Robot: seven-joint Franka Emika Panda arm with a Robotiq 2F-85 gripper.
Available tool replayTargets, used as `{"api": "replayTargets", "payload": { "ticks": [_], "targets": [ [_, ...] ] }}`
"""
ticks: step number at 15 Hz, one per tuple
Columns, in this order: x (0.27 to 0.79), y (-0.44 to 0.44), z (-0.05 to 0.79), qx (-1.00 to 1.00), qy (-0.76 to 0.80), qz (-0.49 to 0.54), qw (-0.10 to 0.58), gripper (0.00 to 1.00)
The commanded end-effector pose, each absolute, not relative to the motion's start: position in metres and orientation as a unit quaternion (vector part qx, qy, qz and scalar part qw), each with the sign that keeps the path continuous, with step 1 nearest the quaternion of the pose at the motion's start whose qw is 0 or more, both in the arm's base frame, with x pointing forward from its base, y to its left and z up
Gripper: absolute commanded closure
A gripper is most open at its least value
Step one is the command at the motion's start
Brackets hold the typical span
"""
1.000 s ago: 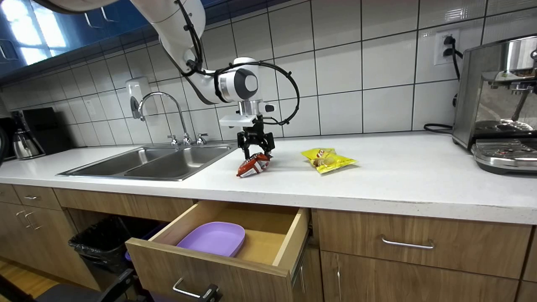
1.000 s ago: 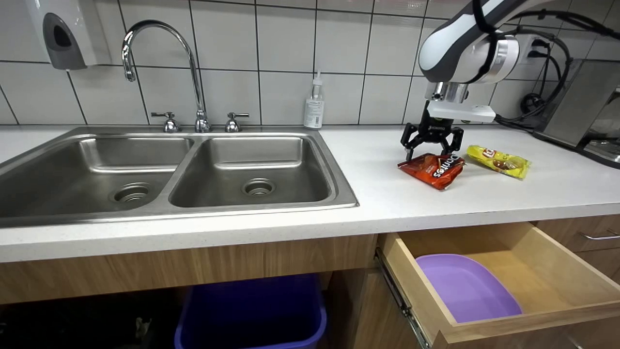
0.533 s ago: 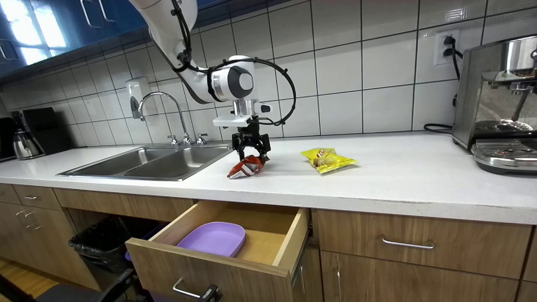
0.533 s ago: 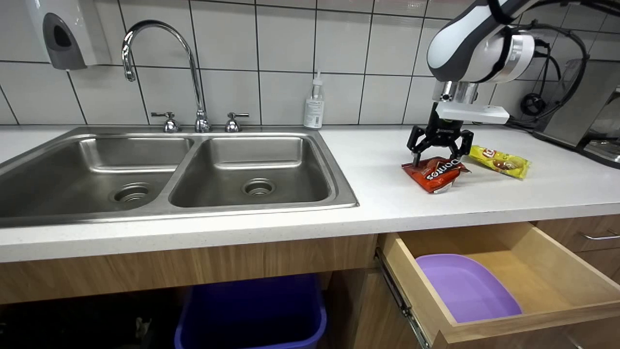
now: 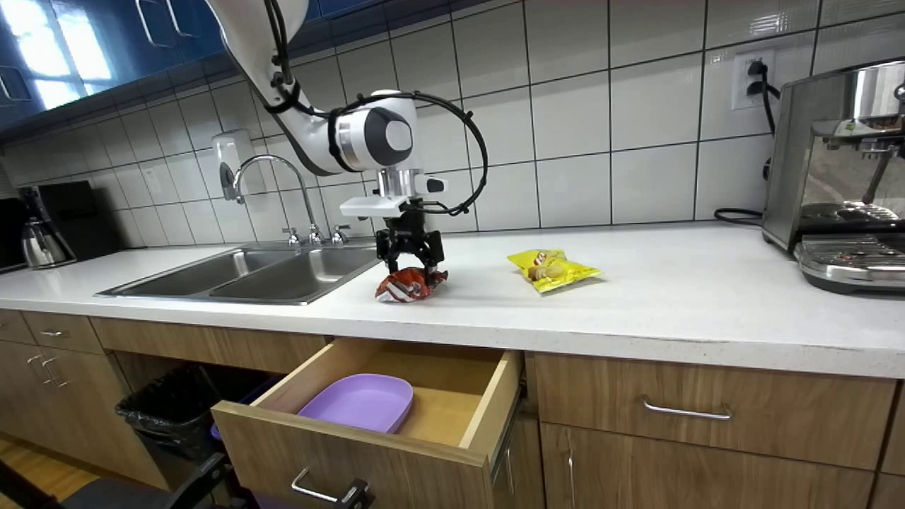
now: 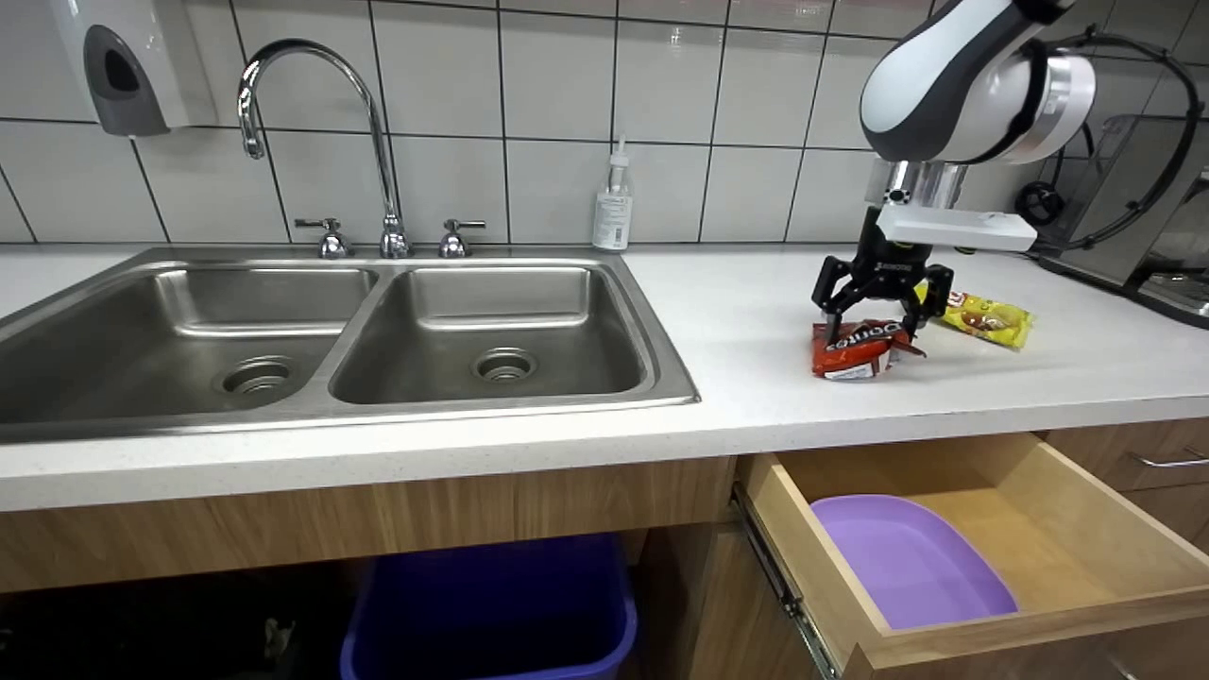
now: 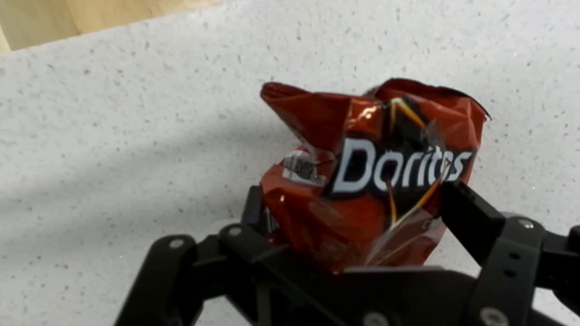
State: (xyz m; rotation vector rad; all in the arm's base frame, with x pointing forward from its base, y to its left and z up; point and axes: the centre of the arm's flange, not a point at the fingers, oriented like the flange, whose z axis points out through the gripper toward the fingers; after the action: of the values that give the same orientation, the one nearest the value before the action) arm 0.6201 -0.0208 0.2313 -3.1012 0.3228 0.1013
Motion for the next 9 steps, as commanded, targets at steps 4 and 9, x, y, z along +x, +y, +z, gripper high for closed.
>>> {"api": "replayTargets", "payload": {
  "ticks": [4, 9],
  "targets": [
    [0.563, -0.017, 0.246, -0.995, 0.094, 0.030, 0.012, 0.00],
    [0.535, -0.015, 0.248, -0.995, 0.093, 0.038, 0.015, 0.00]
  ]
}}
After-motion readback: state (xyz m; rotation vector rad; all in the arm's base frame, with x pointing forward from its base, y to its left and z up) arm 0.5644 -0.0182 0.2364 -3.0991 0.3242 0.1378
